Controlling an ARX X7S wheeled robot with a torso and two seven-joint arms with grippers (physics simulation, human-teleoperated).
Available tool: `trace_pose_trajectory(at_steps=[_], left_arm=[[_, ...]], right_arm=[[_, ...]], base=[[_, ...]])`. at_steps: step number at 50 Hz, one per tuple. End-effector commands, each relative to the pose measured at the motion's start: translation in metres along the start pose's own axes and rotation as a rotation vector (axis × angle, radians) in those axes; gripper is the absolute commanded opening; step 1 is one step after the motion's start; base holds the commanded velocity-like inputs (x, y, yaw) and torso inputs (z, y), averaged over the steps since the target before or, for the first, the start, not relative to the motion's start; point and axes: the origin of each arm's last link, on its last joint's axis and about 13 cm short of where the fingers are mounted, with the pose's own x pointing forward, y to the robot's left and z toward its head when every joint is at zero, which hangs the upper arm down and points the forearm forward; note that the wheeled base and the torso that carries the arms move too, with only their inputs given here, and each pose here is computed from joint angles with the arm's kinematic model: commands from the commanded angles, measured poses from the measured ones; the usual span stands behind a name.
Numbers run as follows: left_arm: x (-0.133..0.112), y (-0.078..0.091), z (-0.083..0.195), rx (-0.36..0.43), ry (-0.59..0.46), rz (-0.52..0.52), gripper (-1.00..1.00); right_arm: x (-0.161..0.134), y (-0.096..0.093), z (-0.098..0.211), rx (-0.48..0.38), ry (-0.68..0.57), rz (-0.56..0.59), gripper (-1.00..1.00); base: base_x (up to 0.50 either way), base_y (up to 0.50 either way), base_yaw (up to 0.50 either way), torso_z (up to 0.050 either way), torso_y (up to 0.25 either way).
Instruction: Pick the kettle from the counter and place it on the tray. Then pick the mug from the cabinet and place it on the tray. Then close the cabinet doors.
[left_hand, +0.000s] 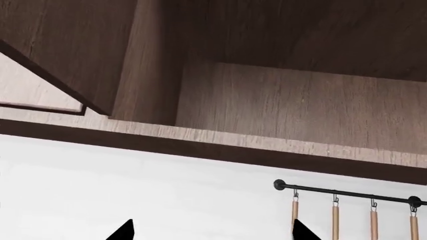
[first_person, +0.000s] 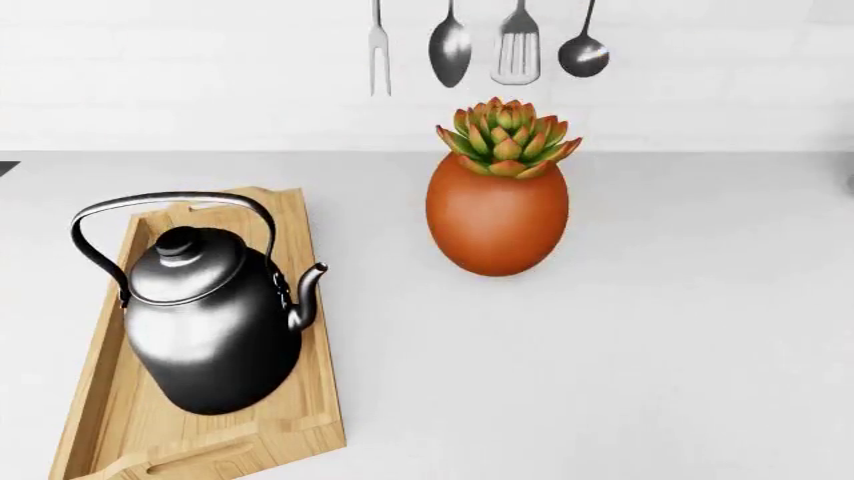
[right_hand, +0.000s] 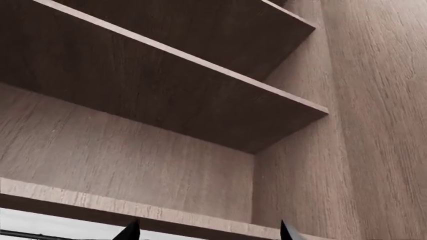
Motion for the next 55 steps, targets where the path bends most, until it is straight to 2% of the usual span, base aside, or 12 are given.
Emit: trace_pose_trajectory(at_steps=[1, 19, 25, 46, 55], left_arm=[[0.003, -0.001, 0.008, 0.010, -0.025, 0.008, 1.00], [0.003, 0.000, 0.013, 0.014, -0.045, 0.022, 1.00], [0.003, 0.001, 0.011, 0.015, -0.040, 0.025, 1.00], [0.005, 0.001, 0.007, 0.015, -0.035, 0.029, 1.00], [0.005, 0.001, 0.005, 0.016, -0.033, 0.027, 1.00]], right_arm=[[0.006, -0.009, 0.009, 0.000, -0.005, -0.012, 1.00], [0.001, -0.007, 0.004, 0.053, 0.032, 0.007, 1.00], [-0.008, -0.004, -0.007, 0.075, 0.069, 0.019, 1.00], [-0.009, -0.015, -0.013, 0.079, 0.099, -0.020, 1.00], [-0.010, -0.015, -0.014, 0.085, 0.103, -0.020, 1.00]], base=[[0.00, 0.00, 0.00, 0.000, 0.000], [0.00, 0.00, 0.00, 0.000, 0.000], [0.00, 0.00, 0.00, 0.000, 0.000], [0.00, 0.00, 0.00, 0.000, 0.000], [0.00, -0.24, 0.00, 0.000, 0.000]])
